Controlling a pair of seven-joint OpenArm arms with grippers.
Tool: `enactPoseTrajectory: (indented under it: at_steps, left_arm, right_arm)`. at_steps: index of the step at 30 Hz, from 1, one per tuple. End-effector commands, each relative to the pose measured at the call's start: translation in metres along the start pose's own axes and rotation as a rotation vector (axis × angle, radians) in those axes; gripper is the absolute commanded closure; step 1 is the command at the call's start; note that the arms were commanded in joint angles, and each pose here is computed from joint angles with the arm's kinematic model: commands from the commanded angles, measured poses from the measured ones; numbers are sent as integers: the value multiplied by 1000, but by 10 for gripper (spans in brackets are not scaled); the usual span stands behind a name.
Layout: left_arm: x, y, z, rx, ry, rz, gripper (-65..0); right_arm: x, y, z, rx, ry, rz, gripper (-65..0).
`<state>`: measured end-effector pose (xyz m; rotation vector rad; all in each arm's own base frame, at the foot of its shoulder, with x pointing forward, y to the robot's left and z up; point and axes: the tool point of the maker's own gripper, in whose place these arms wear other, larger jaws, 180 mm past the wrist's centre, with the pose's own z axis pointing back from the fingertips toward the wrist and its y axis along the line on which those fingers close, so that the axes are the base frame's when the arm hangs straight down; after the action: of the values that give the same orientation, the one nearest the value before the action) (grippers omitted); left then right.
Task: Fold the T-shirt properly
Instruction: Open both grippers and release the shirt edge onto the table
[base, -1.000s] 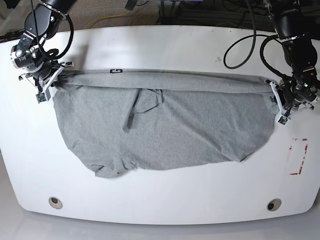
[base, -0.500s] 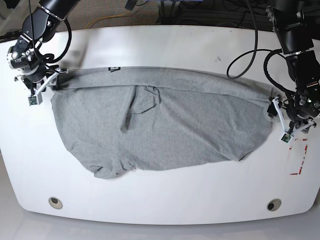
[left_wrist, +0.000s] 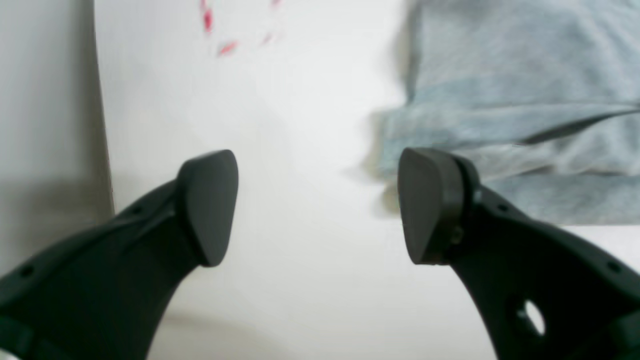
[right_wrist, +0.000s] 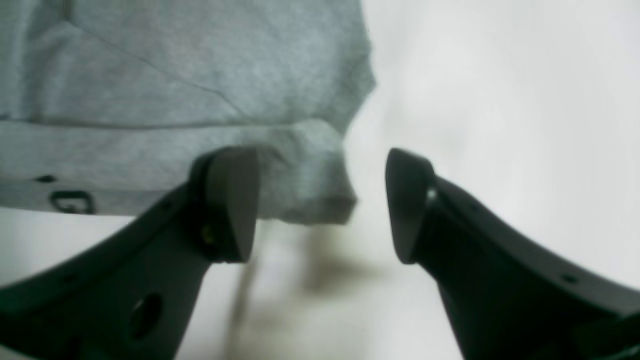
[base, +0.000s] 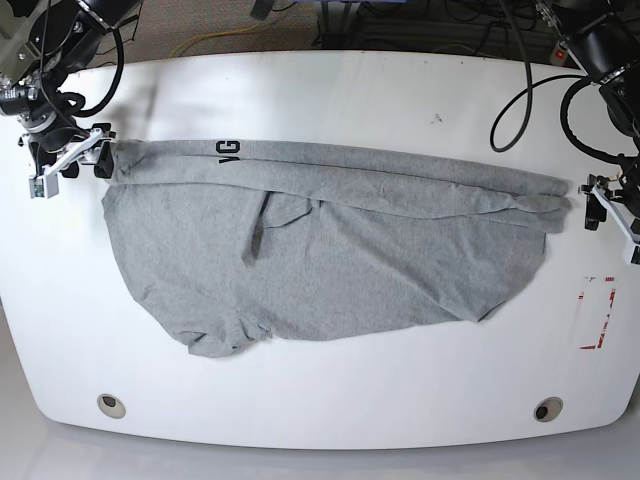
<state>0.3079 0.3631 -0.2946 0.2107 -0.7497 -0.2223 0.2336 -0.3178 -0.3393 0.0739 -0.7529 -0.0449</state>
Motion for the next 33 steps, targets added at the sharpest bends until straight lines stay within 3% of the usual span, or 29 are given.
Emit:
enactPoseTrajectory:
  at_steps: [1, 12, 22, 26, 33]
  left_arm:
    - [9, 8, 2, 5, -37, 19, -469]
    - [-4, 5, -2, -1, 3, 15, -465]
    - [1, -56, -44, -140, -64, -69, -465]
    - [-5, -65, -55, -166, -70, -36, -465]
    - [-38, -70, -62, -190, 5, -11, -465]
  right_arm:
    - [18, 0, 4, 23, -63, 13, -385]
    - [11, -8, 0, 21, -37, -5, -385]
    - [-3, -9, -15, 55, -2, -74, -385]
    - [-5, -10, -19, 63, 10, -80, -385]
    - [27, 28, -31, 143, -18, 47, -385]
